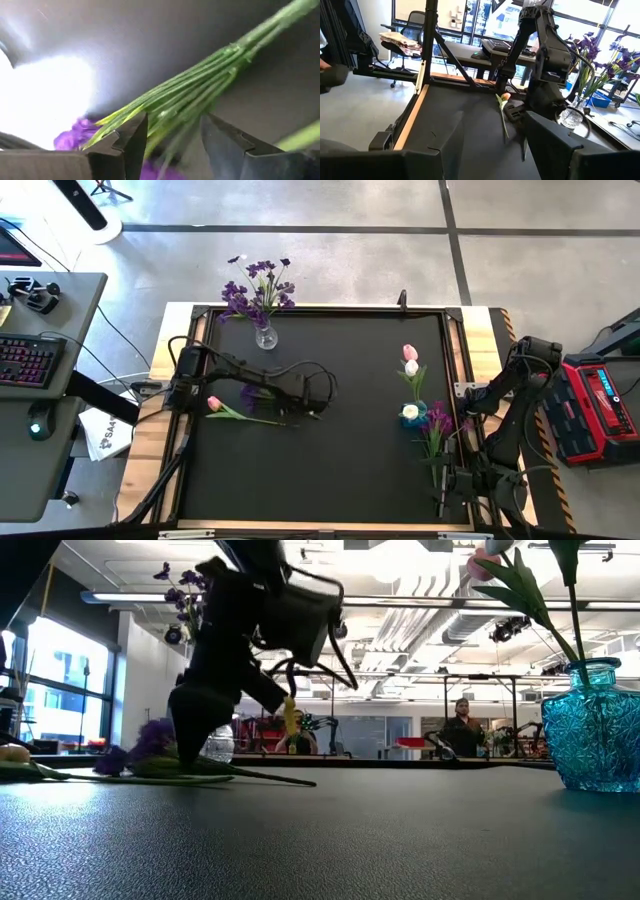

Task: Sort flowers into vase by color
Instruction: Put the violet flowers into the transparent white vase

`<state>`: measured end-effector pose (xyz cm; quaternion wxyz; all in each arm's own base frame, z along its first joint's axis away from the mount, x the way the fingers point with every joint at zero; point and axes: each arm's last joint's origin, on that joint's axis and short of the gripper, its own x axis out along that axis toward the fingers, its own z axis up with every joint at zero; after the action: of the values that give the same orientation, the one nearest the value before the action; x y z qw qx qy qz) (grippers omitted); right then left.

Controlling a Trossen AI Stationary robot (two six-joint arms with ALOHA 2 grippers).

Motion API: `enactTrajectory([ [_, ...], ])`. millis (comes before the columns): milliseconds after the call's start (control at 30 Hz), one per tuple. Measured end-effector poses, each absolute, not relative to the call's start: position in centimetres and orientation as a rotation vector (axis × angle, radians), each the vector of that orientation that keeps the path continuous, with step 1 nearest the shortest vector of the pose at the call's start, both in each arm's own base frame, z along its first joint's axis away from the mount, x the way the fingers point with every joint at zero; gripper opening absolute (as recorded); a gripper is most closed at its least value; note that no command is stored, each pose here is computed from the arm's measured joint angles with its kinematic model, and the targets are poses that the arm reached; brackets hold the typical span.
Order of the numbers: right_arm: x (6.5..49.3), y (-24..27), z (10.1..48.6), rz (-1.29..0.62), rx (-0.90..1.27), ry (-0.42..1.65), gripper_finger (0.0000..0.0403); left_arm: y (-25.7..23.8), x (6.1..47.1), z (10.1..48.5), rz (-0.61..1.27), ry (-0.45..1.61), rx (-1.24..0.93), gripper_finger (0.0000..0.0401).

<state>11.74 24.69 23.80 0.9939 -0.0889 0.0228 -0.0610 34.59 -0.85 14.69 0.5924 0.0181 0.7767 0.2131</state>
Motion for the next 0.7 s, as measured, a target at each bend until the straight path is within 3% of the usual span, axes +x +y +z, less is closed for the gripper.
enactTrajectory([
  [100, 11.7, 24.7, 23.8, -0.123, -0.178, 0.046, 0.0192, 0.1, 34.9, 14.2, 0.396, 1.787, 0.214, 0.0156],
  [233, 11.8, 24.7, 23.8, -0.123, -0.178, 0.045, 0.0192, -1.3, 35.4, 14.4, 0.159, 1.773, 0.631, 0.0141],
  [367, 11.8, 24.7, 23.8, -0.125, -0.176, 0.045, 0.0192, -3.9, 36.2, 15.6, 0.102, 1.695, 0.897, 0.0134],
  [533, 12.0, 24.6, 23.8, -0.143, -0.176, 0.045, 0.0192, -6.1, 37.4, 16.7, -0.008, 1.586, 0.747, 0.0134],
  [700, 12.2, 24.4, 23.8, -0.149, -0.176, 0.046, 0.0192, -4.5, 38.5, 16.4, -0.030, 1.531, 0.551, 0.0135],
])
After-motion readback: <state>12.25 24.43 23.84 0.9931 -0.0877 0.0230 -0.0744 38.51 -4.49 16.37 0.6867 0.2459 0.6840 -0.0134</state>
